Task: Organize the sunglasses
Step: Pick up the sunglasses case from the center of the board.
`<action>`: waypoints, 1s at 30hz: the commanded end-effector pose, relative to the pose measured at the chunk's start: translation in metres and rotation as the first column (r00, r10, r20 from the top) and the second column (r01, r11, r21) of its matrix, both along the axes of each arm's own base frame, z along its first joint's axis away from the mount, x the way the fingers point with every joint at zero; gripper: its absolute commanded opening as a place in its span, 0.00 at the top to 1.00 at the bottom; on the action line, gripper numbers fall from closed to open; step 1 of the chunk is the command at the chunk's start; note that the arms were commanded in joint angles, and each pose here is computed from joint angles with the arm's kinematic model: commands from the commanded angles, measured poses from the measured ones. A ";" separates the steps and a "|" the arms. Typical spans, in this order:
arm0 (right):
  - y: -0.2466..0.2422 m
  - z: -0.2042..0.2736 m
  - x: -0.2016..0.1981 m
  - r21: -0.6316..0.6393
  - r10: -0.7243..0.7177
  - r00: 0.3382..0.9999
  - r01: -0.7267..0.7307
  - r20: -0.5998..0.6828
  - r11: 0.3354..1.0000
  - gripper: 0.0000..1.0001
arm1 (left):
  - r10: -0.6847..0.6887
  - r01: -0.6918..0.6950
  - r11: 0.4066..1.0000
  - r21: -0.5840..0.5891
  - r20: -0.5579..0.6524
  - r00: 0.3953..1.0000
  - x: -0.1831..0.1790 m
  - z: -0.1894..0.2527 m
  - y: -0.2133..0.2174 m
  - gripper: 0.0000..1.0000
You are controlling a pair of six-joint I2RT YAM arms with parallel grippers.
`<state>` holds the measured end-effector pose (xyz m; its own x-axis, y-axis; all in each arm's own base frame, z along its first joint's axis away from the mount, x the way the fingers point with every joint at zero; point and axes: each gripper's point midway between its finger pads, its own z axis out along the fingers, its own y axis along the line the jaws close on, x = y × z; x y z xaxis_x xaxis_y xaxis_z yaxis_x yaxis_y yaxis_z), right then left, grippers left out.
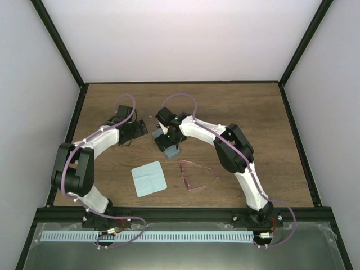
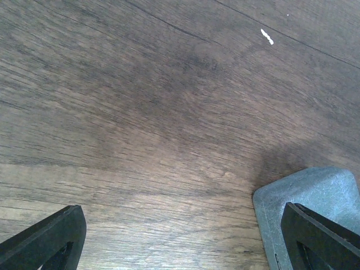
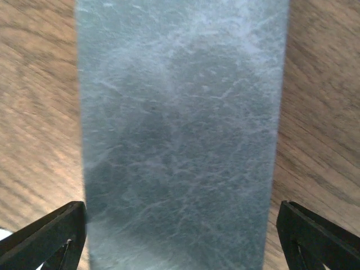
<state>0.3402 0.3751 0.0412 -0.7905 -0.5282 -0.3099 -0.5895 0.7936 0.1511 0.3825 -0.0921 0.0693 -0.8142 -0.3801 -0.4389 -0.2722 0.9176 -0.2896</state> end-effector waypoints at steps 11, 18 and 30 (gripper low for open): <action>0.013 0.015 0.013 0.042 -0.013 0.999 0.012 0.034 0.999 0.58 | -0.034 0.034 0.999 0.002 0.006 0.999 0.009 0.000 -0.003 0.03; 0.027 0.028 0.008 0.123 0.011 1.000 -0.012 0.010 0.992 0.70 | -0.041 0.041 0.999 -0.002 0.004 0.999 0.010 -0.002 -0.005 0.03; 0.025 0.094 0.015 0.516 -0.012 0.984 0.104 -0.178 0.850 0.71 | -0.026 0.036 0.983 -0.180 0.059 0.998 0.007 0.028 -0.025 0.05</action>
<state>0.3356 0.3952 0.0609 -0.8608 -0.4127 -0.2979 -0.5078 0.7357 0.4482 0.3851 -0.1036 0.0697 -0.8313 -0.3694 -0.4154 -0.2359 0.9111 -0.3380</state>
